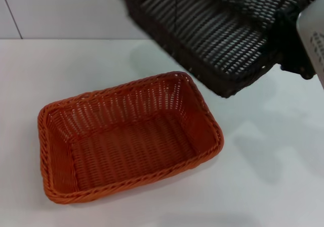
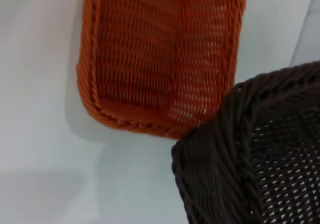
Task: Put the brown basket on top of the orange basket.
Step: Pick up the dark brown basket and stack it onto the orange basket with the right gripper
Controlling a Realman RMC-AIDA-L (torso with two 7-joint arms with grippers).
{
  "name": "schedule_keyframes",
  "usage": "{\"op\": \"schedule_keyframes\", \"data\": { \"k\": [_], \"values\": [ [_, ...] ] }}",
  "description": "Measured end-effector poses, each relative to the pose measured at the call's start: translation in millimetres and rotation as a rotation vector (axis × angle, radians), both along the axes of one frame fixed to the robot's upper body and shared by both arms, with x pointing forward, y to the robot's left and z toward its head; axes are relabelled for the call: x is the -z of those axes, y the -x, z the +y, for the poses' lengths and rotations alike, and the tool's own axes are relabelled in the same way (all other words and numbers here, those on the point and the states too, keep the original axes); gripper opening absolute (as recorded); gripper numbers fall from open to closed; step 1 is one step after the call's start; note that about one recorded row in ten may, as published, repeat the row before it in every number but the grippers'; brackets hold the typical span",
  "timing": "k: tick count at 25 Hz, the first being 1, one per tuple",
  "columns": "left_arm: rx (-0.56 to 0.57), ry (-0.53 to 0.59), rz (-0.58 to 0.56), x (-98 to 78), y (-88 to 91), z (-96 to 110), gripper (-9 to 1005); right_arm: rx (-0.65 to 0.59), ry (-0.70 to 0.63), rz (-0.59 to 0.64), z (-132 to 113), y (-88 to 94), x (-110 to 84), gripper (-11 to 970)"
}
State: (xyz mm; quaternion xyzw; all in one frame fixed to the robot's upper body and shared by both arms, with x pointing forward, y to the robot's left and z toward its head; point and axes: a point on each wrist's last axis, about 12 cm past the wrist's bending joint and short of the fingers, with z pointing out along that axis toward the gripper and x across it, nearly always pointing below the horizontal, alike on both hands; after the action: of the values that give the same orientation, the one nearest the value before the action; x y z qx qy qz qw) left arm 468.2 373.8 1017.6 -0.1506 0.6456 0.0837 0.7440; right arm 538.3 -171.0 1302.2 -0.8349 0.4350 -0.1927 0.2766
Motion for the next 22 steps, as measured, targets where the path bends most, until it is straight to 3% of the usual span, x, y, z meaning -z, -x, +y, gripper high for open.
{"op": "schedule_keyframes", "data": {
  "k": [10,18,22],
  "values": [
    [-0.015,-0.004,0.003,0.3,1.6,3,768,-0.344,0.022,-0.035,10,6.9,-2.3,146],
    [-0.016,-0.005,-0.021,-3.0,1.2,2,767,-0.455,0.026,-0.076,0,-0.4,-0.3,147],
    [-0.024,-0.008,-0.019,-2.8,2.7,4,767,-0.521,0.030,-0.152,-4,0.2,7.1,147]
  ]
}}
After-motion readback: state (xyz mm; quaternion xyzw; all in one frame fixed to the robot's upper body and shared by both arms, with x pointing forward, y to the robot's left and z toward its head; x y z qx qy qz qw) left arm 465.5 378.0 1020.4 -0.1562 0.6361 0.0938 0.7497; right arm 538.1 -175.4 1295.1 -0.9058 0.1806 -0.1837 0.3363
